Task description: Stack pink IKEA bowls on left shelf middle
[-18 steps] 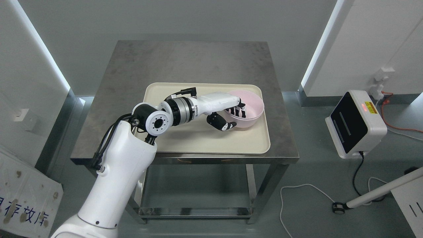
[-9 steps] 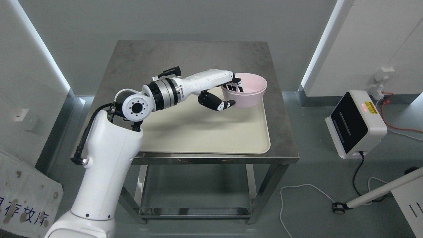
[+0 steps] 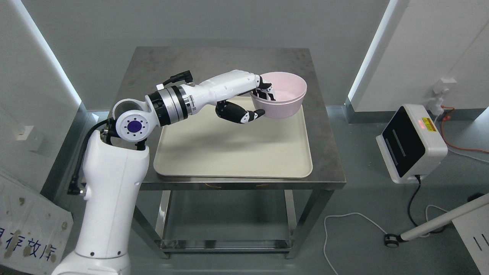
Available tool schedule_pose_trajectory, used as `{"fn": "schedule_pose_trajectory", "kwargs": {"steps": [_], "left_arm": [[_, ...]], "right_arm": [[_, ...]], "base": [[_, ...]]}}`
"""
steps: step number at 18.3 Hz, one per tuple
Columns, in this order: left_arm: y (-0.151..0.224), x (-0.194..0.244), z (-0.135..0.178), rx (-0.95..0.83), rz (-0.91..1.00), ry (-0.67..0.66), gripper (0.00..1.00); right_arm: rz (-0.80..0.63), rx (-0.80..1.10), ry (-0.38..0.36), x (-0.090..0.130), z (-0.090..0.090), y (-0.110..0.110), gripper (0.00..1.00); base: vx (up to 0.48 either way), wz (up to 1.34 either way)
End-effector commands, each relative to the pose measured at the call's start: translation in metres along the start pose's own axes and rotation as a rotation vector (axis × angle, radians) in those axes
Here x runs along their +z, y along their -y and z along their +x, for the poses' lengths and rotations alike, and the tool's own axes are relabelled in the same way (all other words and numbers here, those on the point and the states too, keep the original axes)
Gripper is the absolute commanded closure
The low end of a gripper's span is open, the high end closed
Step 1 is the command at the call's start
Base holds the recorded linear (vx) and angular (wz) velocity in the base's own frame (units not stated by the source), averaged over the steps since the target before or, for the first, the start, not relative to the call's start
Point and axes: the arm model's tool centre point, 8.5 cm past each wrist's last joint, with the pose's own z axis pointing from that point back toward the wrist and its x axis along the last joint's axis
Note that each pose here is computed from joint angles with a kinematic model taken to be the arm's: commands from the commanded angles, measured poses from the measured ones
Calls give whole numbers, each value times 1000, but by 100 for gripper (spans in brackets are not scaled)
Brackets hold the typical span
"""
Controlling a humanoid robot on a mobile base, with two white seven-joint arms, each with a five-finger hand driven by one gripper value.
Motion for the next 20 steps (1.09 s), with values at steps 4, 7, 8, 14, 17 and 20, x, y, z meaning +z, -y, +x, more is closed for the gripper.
{"fn": "schedule_pose_trajectory", "kwargs": {"steps": [4, 7, 8, 14, 17, 20], "left_arm": [[4, 51, -23, 22, 109, -69, 97], [1, 64, -31, 36, 147, -97, 97], [-2, 71, -35, 41, 171, -111, 97], [-4, 102, -51, 84, 357, -187, 97], [2, 119, -57, 120, 496, -243, 97], [2, 135, -59, 130, 607, -288, 97]], "right_arm": [[-18, 3, 1, 0, 0, 12, 0], [-19, 1, 3, 0, 0, 12, 0], [-18, 3, 1, 0, 0, 12, 0], [-18, 3, 1, 0, 0, 12, 0], [-18, 3, 1, 0, 0, 12, 0], [-18, 3, 1, 0, 0, 12, 0]], "base": [[0, 0], [10, -22], [29, -57], [0, 14], [-52, -8], [-107, -50]]}}
